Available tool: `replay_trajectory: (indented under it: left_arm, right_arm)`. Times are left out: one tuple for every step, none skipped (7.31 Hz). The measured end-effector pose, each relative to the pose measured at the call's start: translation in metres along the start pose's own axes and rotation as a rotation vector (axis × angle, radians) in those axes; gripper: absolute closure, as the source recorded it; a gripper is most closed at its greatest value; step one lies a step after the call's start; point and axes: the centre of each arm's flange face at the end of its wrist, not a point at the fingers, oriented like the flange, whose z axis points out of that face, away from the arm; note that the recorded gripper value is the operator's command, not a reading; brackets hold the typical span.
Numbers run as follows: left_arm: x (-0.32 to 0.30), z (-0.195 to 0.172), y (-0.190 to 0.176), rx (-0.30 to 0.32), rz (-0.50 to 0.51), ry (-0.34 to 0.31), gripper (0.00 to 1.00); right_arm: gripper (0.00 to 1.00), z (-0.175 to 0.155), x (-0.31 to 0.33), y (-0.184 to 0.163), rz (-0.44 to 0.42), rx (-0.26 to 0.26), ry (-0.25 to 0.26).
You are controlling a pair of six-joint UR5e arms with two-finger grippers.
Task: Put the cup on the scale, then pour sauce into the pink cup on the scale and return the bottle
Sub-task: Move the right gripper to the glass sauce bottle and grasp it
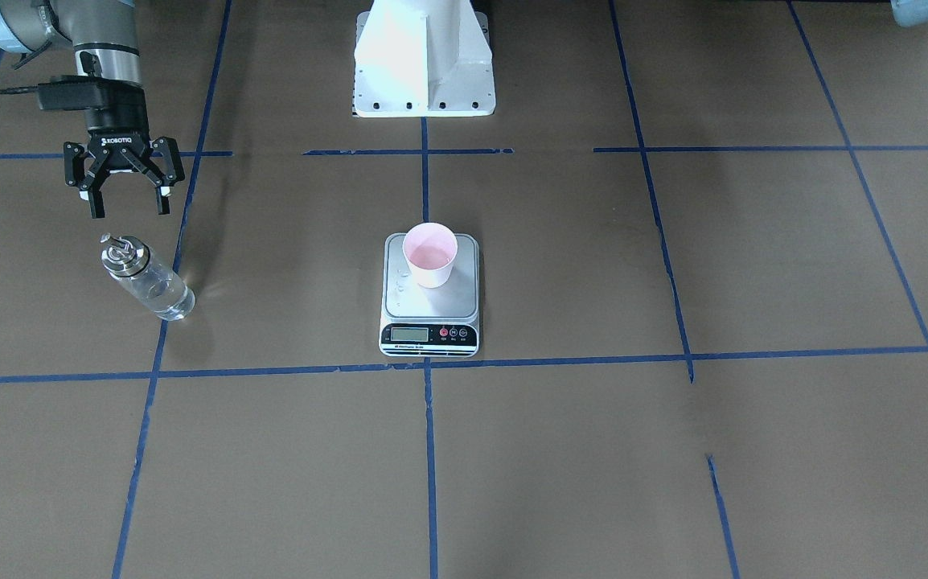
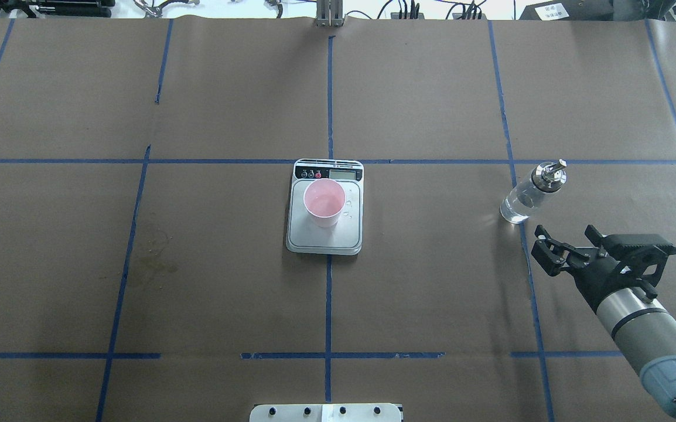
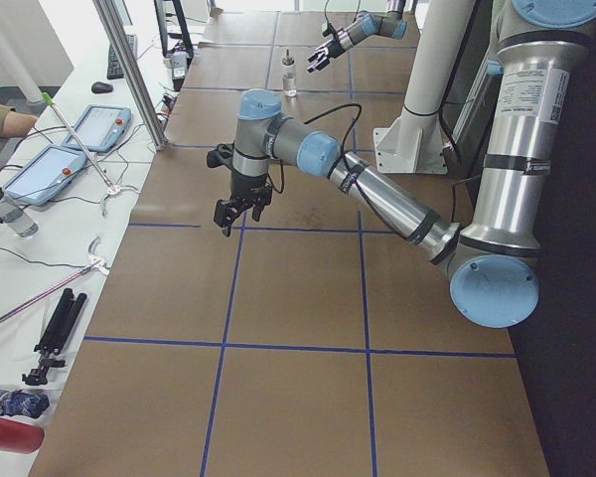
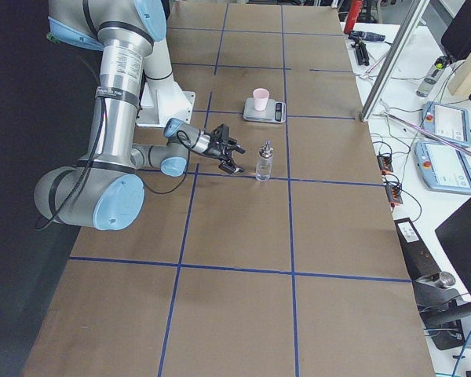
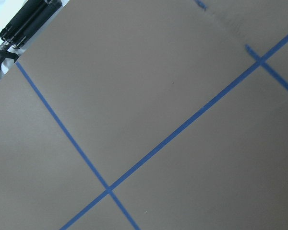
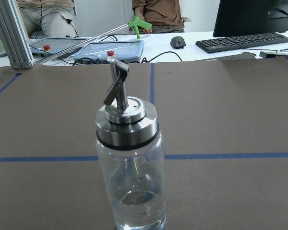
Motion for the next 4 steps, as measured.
replay_trajectory:
  left_arm:
    - [-0.020,0.016,0.016,0.001,0.025,-0.012,0.00]
    - [-0.045,0.033,0.035,0.003,0.028,-0.019,0.00]
    - [-0.064,0.047,0.047,0.003,0.012,-0.017,0.00]
    - [-0.074,0.051,0.048,0.010,0.007,-0.015,0.00]
  right_arm:
    - [0.00,0.001,0.000,0.000,-0.002,0.018,0.003]
    - [0.00,0.003,0.002,0.001,-0.008,0.030,0.008]
    - [0.00,0.006,0.004,0.005,-0.020,0.042,0.017]
    - [0.00,0.010,0.007,0.010,-0.033,0.057,0.026]
